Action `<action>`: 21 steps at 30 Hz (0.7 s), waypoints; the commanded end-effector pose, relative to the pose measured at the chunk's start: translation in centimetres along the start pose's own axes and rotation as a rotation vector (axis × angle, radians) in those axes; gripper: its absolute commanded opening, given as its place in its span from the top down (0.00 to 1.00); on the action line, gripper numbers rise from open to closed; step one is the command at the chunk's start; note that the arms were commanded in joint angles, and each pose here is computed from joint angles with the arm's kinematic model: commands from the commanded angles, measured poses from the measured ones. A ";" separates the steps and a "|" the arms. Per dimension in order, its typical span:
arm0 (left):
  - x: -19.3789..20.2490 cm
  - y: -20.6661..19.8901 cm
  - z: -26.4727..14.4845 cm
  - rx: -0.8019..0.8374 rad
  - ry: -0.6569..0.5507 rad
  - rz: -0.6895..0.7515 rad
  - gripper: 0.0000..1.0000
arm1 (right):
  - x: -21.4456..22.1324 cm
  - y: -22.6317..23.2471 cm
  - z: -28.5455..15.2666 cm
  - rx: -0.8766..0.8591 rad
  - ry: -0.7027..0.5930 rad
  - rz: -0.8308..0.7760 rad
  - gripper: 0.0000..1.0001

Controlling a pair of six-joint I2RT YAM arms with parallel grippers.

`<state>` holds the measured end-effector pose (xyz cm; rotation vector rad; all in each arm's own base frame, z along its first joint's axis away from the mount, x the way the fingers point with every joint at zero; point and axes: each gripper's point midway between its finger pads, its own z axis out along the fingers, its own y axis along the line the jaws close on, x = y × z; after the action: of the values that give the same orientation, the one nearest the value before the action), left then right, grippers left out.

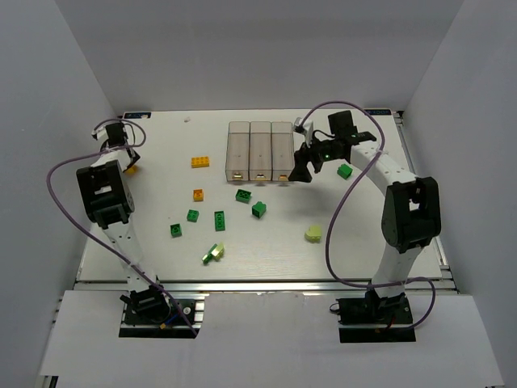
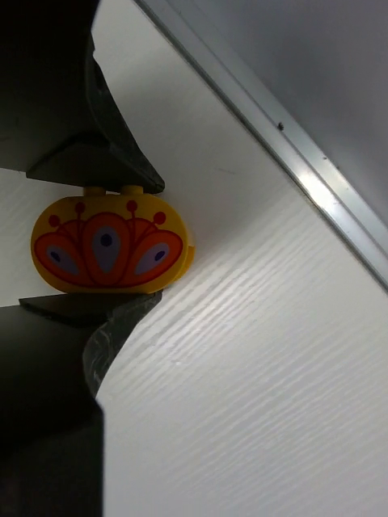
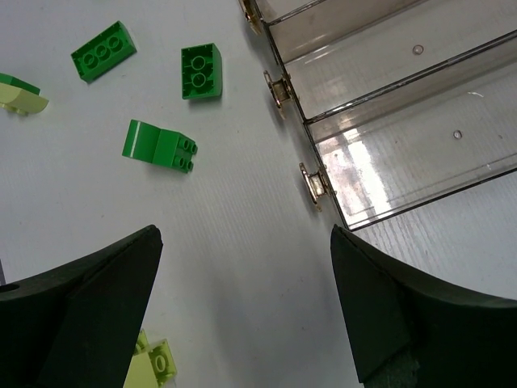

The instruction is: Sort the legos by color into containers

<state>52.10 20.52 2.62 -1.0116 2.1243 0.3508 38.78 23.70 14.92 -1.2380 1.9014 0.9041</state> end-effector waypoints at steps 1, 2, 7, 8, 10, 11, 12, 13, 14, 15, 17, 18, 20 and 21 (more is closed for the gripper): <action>-2.0 -1.2 -2.7 0.107 -0.028 -0.058 0.67 | -2.0 1.0 -2.0 0.026 -0.037 -0.066 0.10; -2.0 -1.3 -3.0 0.120 -0.028 -0.061 0.71 | -1.7 1.2 -2.1 0.023 -0.033 -0.064 0.10; -3.4 -3.4 -7.1 0.287 -0.056 -0.126 0.89 | -2.0 1.9 -3.1 0.045 -0.044 -0.085 0.10; -3.6 -4.2 -8.3 0.337 -0.062 -0.140 0.93 | -2.1 2.0 -3.2 0.048 -0.050 -0.088 0.10; -4.1 -6.0 -10.7 0.438 -0.078 -0.165 0.95 | -1.8 2.4 -3.6 0.059 -0.051 -0.075 0.11; -3.3 -7.5 -13.2 0.526 -0.056 -0.152 0.96 | -1.8 2.4 -3.7 0.064 -0.054 -0.070 0.13; -3.2 -8.4 -14.6 0.579 -0.060 -0.168 0.97 | -1.4 2.5 -3.6 0.065 -0.052 -0.060 0.15; -3.0 -9.4 -16.1 0.636 -0.065 -0.167 0.97 | -1.5 2.6 -3.9 0.071 -0.057 -0.046 0.17; -1.3 -11.0 -18.7 0.717 -0.034 -0.142 0.97 | -1.4 2.6 -3.9 0.077 -0.058 -0.033 0.19; -0.6 -11.7 -19.9 0.754 -0.024 -0.136 0.98 | -1.5 2.6 -4.0 0.080 -0.063 -0.028 0.27; 2.0 -13.8 -23.5 0.850 0.014 -0.099 0.98 | -1.8 2.5 -4.2 0.085 -0.072 -0.003 0.43; 2.9 -14.5 -24.6 0.880 0.028 -0.090 0.98 | -2.0 2.5 -4.2 0.087 -0.076 0.000 0.50; 5.9 -16.9 -28.1 0.968 0.069 -0.047 0.98 | -2.3 2.4 -4.2 0.088 -0.085 0.014 0.73; 6.5 -17.6 -29.0 0.991 0.080 -0.031 0.98 | -2.4 2.3 -4.3 0.090 -0.087 0.017 0.82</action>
<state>49.36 -3.92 17.44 -0.5743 1.9489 -0.5422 36.06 21.88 17.51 -1.1565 1.9056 0.8640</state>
